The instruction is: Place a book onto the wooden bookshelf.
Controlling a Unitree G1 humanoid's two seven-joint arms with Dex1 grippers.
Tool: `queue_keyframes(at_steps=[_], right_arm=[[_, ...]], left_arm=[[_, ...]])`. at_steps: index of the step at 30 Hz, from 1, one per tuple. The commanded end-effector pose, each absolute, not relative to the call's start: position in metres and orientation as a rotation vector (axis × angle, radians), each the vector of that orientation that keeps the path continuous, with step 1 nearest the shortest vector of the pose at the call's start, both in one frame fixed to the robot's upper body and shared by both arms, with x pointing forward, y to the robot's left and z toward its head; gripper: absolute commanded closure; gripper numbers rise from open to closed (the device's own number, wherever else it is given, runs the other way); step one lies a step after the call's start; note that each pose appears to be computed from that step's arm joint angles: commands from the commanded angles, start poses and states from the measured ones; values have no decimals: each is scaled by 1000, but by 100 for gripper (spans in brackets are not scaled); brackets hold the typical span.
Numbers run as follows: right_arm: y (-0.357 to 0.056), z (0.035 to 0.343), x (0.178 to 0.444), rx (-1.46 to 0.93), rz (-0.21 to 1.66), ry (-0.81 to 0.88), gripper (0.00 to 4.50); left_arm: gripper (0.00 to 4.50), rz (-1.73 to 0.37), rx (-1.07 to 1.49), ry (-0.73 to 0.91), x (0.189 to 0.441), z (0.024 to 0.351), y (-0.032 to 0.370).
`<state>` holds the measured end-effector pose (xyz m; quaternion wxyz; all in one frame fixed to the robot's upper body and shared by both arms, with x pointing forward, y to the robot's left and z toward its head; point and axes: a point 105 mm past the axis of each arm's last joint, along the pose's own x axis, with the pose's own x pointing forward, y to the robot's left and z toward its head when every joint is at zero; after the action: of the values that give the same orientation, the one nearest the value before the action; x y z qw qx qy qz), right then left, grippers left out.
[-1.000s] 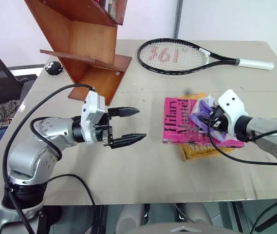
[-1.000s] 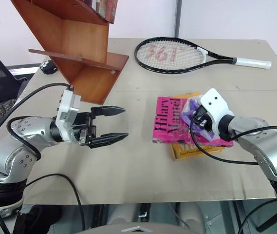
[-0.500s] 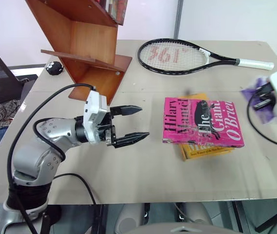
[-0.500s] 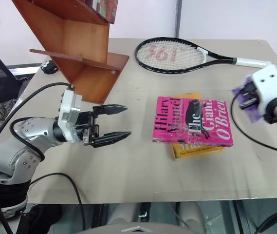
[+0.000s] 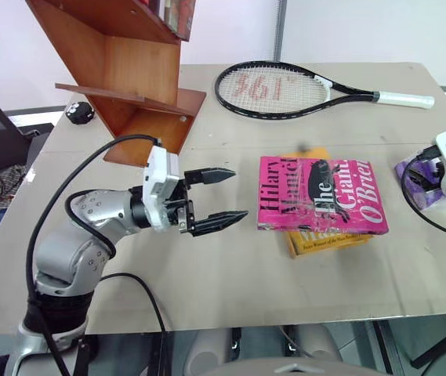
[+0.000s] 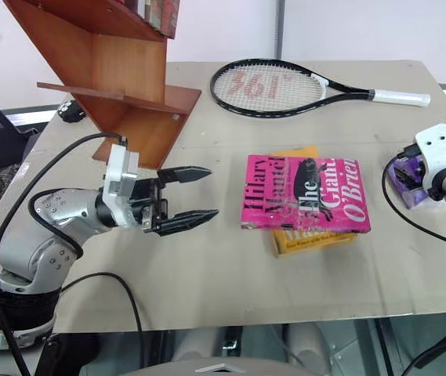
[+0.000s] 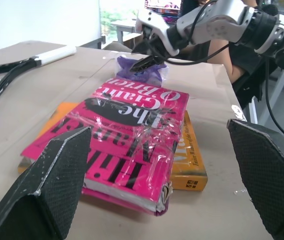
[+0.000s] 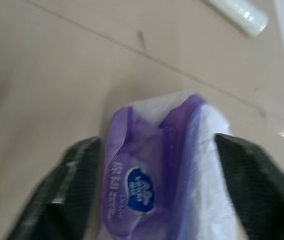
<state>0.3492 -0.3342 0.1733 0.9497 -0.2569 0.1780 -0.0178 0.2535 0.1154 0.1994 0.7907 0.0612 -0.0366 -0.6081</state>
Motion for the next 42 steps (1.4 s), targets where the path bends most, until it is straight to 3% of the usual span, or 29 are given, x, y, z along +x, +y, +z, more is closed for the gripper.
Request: queue_keyframes(at_steps=[1,2,3,4,11,19,33,37,42], right_arm=[[-334,206,330,-474,-33,288,4],[-326,207,323,-425,14,283,4],[-315,208,314,-412,79,286,63],[-307,210,308,-398,118,283,91],[-263,220,283,-335,250,231,436],[-245,193,273,-388,359,341,446],[-265,164,284,-529,314,448,446],[-250,153,289,-549,390,454,446],[-226,150,297,-536,478,434,446]], left_arm=[[0,-1314,157,-132,245,208,112],[0,-1309,154,-131,245,208,113],[0,-1304,151,-130,245,208,114],[0,-1301,151,-129,245,207,114],[0,-1284,161,-87,244,199,124],[0,-1348,153,-56,233,194,124],[0,-1361,129,-43,228,194,125],[0,-1374,175,-81,222,197,130],[0,-1415,186,-10,211,193,143]])
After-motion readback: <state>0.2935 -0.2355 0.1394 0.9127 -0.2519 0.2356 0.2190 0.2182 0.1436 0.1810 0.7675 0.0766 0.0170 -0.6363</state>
